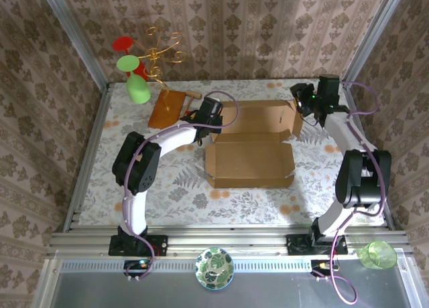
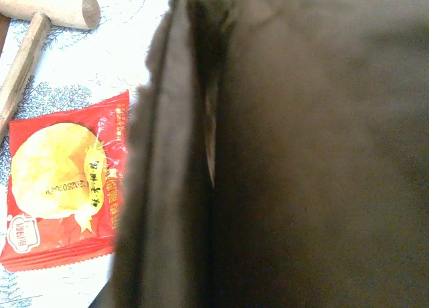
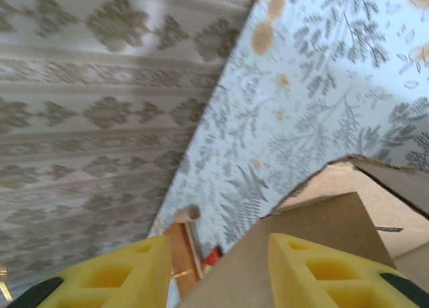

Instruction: Fold the paper box

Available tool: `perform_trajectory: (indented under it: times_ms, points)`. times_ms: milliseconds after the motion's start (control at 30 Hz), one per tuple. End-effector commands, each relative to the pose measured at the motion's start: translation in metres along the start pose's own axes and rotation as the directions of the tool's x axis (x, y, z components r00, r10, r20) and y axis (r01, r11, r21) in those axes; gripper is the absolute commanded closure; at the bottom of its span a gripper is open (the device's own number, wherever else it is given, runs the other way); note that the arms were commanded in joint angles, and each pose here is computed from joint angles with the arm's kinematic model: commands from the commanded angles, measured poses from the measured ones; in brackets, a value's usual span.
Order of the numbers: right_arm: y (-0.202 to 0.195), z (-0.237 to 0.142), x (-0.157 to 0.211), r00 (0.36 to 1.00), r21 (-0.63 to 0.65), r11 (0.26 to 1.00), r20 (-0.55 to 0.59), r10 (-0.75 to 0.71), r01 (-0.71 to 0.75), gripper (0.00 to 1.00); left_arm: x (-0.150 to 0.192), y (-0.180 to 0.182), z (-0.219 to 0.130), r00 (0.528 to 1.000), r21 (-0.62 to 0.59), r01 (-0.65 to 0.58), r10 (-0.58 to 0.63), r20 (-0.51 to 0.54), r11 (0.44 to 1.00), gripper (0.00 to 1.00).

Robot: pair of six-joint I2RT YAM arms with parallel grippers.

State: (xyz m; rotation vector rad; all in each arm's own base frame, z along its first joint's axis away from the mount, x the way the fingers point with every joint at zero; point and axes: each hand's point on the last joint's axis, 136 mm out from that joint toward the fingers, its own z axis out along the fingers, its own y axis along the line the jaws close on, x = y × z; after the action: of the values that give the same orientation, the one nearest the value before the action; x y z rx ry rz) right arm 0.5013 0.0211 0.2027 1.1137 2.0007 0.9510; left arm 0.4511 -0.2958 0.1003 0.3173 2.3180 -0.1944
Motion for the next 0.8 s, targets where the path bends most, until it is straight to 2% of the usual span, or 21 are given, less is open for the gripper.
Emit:
perform_trajectory:
  times_ms: [0, 333, 533, 600, 633, 767]
  points:
    - [-0.002, 0.003, 0.013, 0.998, 0.043, 0.998, -0.051, -0.042, 0.045, 0.57, 0.004, -0.001, -0.007, 0.999, 0.007, -0.035, 0.035, -0.029, 0.999, 1.0]
    - [-0.013, 0.013, 0.032, 0.995, 0.055, 0.997, -0.09, -0.041, 0.046, 0.53, 0.006, -0.007, -0.005, 0.999, 0.018, -0.038, 0.039, -0.036, 0.999, 1.0]
    - [-0.009, 0.012, 0.035, 0.996, 0.021, 1.0, -0.087, 0.016, -0.014, 0.75, 0.001, -0.01, -0.005, 0.999, 0.027, -0.033, 0.034, -0.035, 0.999, 1.0]
    - [-0.008, 0.009, 0.033, 0.996, 0.007, 0.999, -0.078, 0.038, -0.037, 0.76, 0.001, -0.01, -0.006, 0.999, 0.027, -0.03, 0.031, -0.041, 0.999, 1.0]
    - [-0.006, 0.005, 0.03, 0.997, -0.004, 0.999, -0.066, 0.046, -0.047, 0.74, 0.001, -0.011, -0.007, 0.999, 0.029, -0.029, 0.031, -0.042, 0.999, 1.0]
    - [-0.008, -0.022, 0.016, 0.999, 0.002, 1.0, 0.034, 0.009, -0.009, 0.49, 0.003, -0.01, -0.009, 0.998, 0.029, -0.028, 0.029, -0.055, 0.999, 1.0]
